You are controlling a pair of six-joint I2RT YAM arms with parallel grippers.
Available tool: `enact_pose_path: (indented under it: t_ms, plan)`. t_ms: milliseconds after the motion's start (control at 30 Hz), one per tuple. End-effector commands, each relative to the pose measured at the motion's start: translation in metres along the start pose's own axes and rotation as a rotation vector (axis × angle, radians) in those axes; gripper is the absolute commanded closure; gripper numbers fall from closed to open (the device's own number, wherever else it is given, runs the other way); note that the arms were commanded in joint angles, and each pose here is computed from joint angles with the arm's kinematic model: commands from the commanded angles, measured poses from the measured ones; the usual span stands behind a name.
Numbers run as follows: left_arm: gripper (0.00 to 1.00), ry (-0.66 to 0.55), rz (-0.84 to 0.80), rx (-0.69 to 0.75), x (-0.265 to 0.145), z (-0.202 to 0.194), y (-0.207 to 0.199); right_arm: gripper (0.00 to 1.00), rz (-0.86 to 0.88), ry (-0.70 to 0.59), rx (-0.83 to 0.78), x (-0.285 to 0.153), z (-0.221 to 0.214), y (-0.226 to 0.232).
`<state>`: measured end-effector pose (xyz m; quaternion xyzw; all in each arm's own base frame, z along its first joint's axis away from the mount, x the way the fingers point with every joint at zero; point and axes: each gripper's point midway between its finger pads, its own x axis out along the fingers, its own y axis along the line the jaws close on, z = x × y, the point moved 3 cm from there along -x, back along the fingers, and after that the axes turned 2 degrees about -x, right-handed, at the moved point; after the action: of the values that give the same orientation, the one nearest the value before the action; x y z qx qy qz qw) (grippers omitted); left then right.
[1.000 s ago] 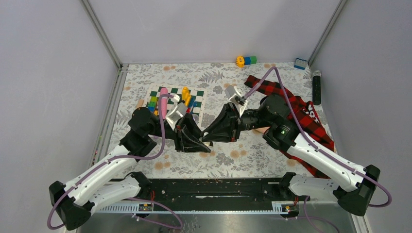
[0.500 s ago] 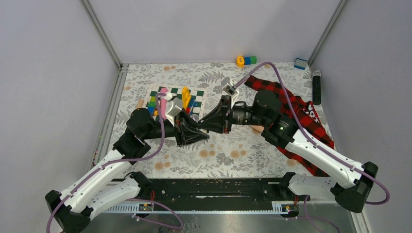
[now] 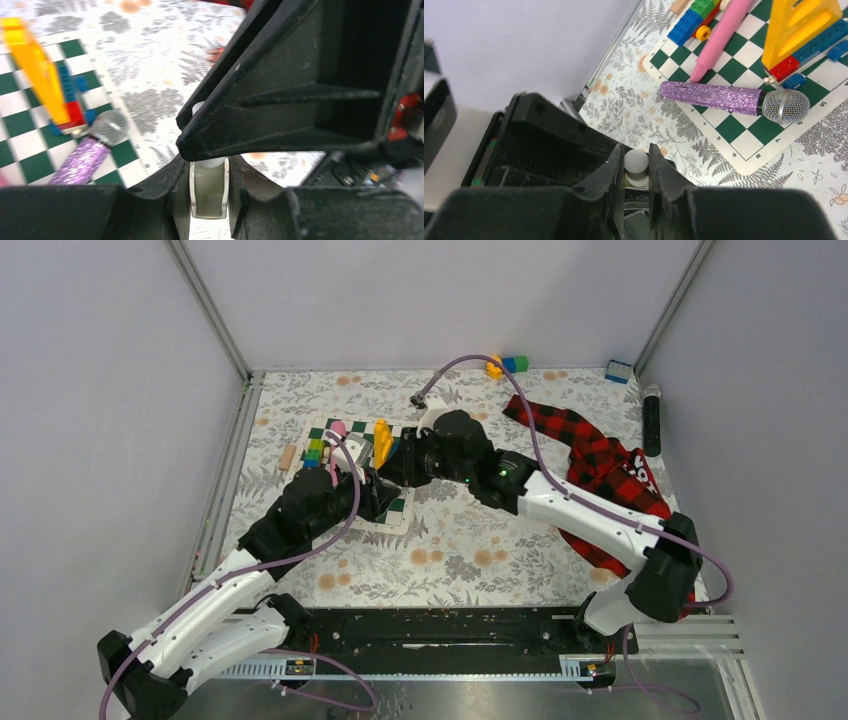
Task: Paint the nails
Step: Screw the nail polish bottle.
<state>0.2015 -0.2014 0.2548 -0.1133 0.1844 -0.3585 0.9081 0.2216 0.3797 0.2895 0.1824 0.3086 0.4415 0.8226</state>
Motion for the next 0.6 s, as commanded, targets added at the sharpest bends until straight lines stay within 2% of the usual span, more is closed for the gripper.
enact_pose_path:
  t_ms: [0,267,500,533,567]
  plan:
    - [1.00,-0.258,0.280,0.026,0.002,0.055,0.039,1.00,-0.021,0.160,0.145,0.016,-0.043,0.028]
    - [1.00,-0.222,0.394,0.035,0.009,0.041,0.060,1.00,-0.135,0.071,0.213,0.052,-0.036,0.018]
    - [1.00,-0.218,0.389,0.041,0.010,0.041,0.059,1.00,-0.148,-0.008,0.191,0.051,-0.019,0.019]
    - [1.00,-0.223,0.382,0.042,0.010,0.043,0.058,0.98,-0.147,-0.017,0.176,0.048,-0.017,0.019]
    - [1.00,-0.230,0.375,0.045,0.009,0.044,0.057,0.92,-0.143,-0.026,0.154,0.044,-0.013,0.020]
